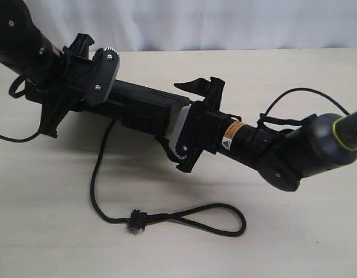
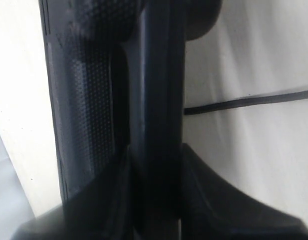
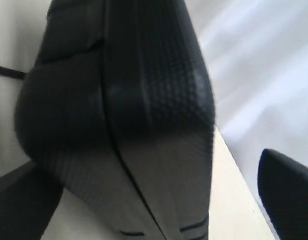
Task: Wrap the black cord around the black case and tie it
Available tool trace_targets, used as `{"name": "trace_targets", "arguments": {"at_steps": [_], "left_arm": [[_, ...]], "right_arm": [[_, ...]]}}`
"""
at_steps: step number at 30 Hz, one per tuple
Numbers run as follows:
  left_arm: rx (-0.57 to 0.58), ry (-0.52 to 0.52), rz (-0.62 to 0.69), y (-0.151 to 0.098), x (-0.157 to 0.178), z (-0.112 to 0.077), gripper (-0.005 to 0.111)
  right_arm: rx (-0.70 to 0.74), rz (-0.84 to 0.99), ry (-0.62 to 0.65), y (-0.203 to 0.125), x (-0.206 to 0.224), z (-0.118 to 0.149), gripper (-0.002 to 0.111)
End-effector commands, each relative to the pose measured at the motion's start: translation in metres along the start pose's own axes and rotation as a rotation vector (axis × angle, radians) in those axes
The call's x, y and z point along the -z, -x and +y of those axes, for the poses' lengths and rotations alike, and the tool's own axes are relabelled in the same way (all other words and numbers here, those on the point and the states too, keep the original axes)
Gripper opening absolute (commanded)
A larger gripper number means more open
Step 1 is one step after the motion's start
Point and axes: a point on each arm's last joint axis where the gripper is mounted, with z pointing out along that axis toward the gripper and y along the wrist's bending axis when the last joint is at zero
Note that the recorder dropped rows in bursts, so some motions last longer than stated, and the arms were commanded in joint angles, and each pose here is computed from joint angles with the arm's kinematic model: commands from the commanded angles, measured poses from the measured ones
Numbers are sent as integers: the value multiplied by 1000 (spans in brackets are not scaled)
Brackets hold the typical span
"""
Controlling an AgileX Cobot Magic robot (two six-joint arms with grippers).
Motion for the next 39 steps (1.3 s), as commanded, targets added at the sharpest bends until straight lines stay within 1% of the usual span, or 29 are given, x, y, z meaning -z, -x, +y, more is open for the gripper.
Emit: {"name": "trace_targets", "arguments": {"at_steps": [1,5,7,8,11,14,17,19,20,23,26,28,31,33,35,39], "left_arm": [[7,60,-12,4,9,6,0],[11,66,-15,4,9,6,0],[22,66,-22,5,9,6,0],[28,68,-27,5,9,6,0],[30,68,-28,5,9,6,0],[30,68,-28,5,9,6,0],[35,68,-32,6,9,6,0],[40,64,-35,6,9,6,0],[41,61,-36,6,9,6,1],[41,58,-36,6,9,6,12],[43,58,-38,6,9,6,30],[43,63,-38,6,9,6,44],[44,102,-39,6,11,9,61],[43,128,-41,7,16,11,67],[39,155,-43,7,26,13,69],[27,255,-51,9,66,14,69]], "right_arm": [[64,-81,24,8,-8,-1,97],[55,-91,25,10,-14,-4,97],[49,-92,23,9,-17,-4,94],[35,-90,26,8,-19,-4,90],[1,-86,32,5,-23,-1,75],[0,-87,33,4,-23,-1,59],[-12,-80,38,3,-23,0,30],[-54,-71,45,3,-23,0,9],[-74,-71,45,3,-23,0,5],[-96,-66,51,2,-23,1,4],[-99,-60,62,2,-23,2,4],[-99,-60,62,2,-23,2,4],[-119,-59,62,2,-23,2,4],[-160,-57,64,2,-23,2,4],[-206,-55,63,2,-23,2,4],[-214,-54,63,2,-23,2,4]]}}
